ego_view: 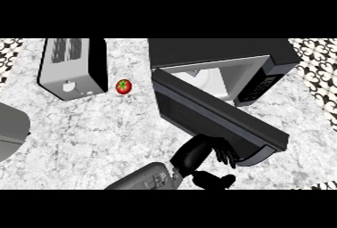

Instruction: Pick up the milk, place it into the microwave and close the microwave

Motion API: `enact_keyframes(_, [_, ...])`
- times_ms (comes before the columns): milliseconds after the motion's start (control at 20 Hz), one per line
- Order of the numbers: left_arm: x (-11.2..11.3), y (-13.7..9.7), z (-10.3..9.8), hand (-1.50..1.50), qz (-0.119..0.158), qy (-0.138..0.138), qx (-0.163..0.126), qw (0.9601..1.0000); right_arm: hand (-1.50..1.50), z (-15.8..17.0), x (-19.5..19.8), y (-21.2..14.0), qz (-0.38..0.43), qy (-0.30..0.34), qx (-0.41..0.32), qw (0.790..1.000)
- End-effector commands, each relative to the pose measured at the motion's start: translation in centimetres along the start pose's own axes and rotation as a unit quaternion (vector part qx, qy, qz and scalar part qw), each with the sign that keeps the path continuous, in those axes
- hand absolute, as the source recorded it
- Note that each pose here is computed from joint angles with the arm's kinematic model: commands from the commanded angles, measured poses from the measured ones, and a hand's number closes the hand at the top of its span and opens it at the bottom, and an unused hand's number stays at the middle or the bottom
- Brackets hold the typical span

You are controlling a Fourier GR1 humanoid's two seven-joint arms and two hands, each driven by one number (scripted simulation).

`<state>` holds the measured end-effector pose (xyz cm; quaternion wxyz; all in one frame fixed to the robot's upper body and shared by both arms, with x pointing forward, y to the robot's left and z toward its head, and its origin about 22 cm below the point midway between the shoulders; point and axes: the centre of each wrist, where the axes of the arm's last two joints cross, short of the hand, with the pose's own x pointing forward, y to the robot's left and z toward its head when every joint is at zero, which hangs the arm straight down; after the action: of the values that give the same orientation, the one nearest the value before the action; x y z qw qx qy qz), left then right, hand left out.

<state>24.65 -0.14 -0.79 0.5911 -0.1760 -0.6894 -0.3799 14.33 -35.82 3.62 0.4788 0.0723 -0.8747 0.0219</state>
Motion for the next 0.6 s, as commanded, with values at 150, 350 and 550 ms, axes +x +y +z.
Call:
enact_keyframes(150, [3.0,1.8,-2.3,1.50,0.047,-0.079,0.047,0.9947,-1.50,-2.2,1.1,0.8,-0.028,-0.018,0.061,0.998])
enact_keyframes(350, [3.7,2.9,-3.6,1.50,0.035,-0.082,0.061,0.9941,-1.50,-3.5,2.0,0.9,-0.031,-0.030,0.088,0.995])
enact_keyframes(550, [4.3,4.0,-4.7,1.50,0.039,-0.078,0.080,0.9930,-1.50,-4.2,2.6,0.8,-0.026,-0.037,0.094,0.994])
